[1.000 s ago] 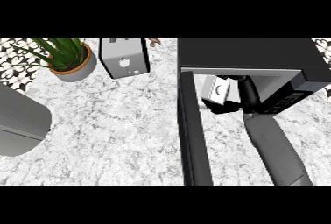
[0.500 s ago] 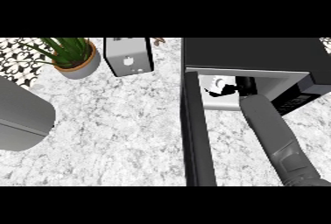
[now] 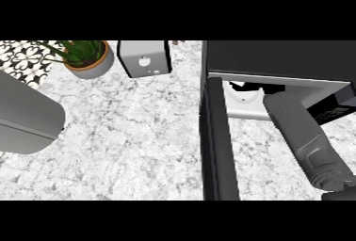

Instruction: Pick up the milk, place it into the microwave and close the microwave

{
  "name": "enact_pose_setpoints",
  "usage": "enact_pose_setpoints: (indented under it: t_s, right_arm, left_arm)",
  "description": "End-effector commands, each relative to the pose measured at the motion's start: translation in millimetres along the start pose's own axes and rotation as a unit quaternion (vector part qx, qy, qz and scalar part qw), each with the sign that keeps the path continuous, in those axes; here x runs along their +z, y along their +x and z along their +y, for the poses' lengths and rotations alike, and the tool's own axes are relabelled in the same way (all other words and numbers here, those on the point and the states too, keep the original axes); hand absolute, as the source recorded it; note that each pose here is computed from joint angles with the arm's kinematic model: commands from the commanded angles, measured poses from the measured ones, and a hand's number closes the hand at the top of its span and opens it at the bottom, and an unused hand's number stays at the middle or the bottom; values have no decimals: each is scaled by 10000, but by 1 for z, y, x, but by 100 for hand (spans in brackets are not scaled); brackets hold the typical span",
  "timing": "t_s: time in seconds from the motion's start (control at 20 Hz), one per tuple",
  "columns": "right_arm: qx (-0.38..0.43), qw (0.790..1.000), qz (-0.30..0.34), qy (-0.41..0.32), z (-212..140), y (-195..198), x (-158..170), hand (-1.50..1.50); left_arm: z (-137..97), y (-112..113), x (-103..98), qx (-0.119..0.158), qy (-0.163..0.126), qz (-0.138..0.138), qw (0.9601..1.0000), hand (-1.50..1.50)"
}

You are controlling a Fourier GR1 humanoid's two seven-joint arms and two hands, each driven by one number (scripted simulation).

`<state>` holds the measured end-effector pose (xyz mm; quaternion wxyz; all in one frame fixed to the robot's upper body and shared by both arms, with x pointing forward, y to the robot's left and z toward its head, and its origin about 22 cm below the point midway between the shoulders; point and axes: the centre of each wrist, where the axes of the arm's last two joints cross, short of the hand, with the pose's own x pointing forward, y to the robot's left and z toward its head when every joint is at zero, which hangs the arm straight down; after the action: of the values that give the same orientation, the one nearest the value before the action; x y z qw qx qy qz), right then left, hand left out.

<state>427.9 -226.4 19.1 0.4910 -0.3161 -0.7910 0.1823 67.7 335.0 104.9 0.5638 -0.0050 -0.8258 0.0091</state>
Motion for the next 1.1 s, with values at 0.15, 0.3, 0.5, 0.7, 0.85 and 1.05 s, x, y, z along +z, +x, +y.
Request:
enact_pose_setpoints:
  t_s: [0.15, 0.3, 0.5, 0.7, 0.85, 1.05]
  right_arm:
    - [831, 9958, -287, -235, -27, -13, -11, 150]
    - [1061, 9935, 90, -391, -28, -18, -8, 150]
    - [2135, 9659, 1115, -949, -56, -48, 8, -150]
    - [1707, 9833, 338, -537, -24, -25, 3, -150]
    - [1566, 9869, 114, -379, -31, -16, -12, -150]
    - [1270, 9917, -47, -187, -18, -10, -9, -150]
  left_arm:
    - [5, -14, -12, 59, -52, 31, 10000, -150]
    - [4, -12, -9, 103, -97, 33, 9999, -150]
    - [6, -9, -15, -84, -134, 4, 9999, -150]
    - [5, -13, -14, -284, -58, 98, 9995, -150]
    - [4, -17, -20, -205, -137, -4, 9997, -150]
    - [1, -16, -25, -196, -497, 148, 9985, -150]
